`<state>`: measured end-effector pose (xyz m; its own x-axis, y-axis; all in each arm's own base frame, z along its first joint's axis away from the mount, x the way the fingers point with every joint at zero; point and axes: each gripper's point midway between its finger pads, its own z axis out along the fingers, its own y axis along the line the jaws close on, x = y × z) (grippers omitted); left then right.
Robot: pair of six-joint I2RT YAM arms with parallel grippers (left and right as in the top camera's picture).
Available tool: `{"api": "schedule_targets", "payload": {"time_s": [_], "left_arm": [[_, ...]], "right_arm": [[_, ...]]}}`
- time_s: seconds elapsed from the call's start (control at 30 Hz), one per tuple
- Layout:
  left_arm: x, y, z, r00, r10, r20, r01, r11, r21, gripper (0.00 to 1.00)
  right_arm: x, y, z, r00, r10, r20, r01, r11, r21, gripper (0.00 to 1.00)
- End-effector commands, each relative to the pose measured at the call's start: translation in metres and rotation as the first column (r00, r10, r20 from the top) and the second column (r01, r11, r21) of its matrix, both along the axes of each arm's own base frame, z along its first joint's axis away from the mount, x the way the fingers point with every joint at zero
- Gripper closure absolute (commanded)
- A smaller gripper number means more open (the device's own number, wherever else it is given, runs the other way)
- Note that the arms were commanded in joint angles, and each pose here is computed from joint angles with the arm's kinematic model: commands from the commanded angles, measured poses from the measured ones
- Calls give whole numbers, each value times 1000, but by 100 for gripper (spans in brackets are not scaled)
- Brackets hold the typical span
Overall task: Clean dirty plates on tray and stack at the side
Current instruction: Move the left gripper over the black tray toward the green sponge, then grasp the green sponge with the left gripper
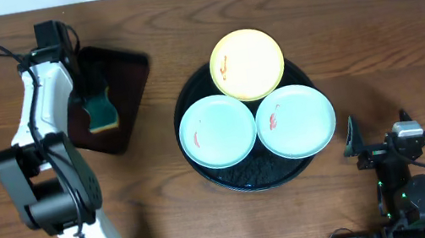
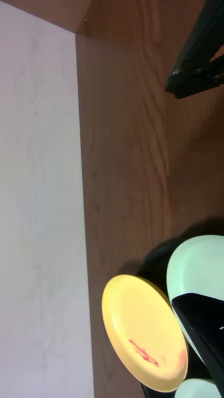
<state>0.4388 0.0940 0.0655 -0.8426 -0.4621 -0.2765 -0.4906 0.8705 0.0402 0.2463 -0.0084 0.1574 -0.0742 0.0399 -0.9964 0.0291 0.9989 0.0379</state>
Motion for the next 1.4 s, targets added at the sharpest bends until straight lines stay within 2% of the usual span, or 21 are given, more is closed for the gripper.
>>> {"api": "schedule_targets", "payload": {"time_s": [0.0,0.53,0.8,0.87,1.0,1.37], "left_arm": [[4,-15,-11,997,-72,-10,70,993,-96,20],[-20,-24,-52,984,-155,-91,142,981,-134,20],[-20,-24,-61,985,-154,-75,144,981,-129,22],[-19,-24,-61,985,-155,-71,145,981,-127,29],[-15,-23,-60,986,-154,-58,146,982,-123,35],[-3,-21,-58,988,-154,-11,152,983,-108,35]], "right_arm": [[0,-2,-2,1000,-8,-4,8,1000,-15,1],[0,-2,-2,1000,-8,-4,8,1000,-15,1],[0,-2,-2,1000,-8,-4,8,1000,-15,1],[0,-2,-2,1000,-8,-4,8,1000,-15,1],[0,-2,-2,1000,-8,-4,8,1000,-15,1],[0,-2,-2,1000,-8,-4,8,1000,-15,1]]}}
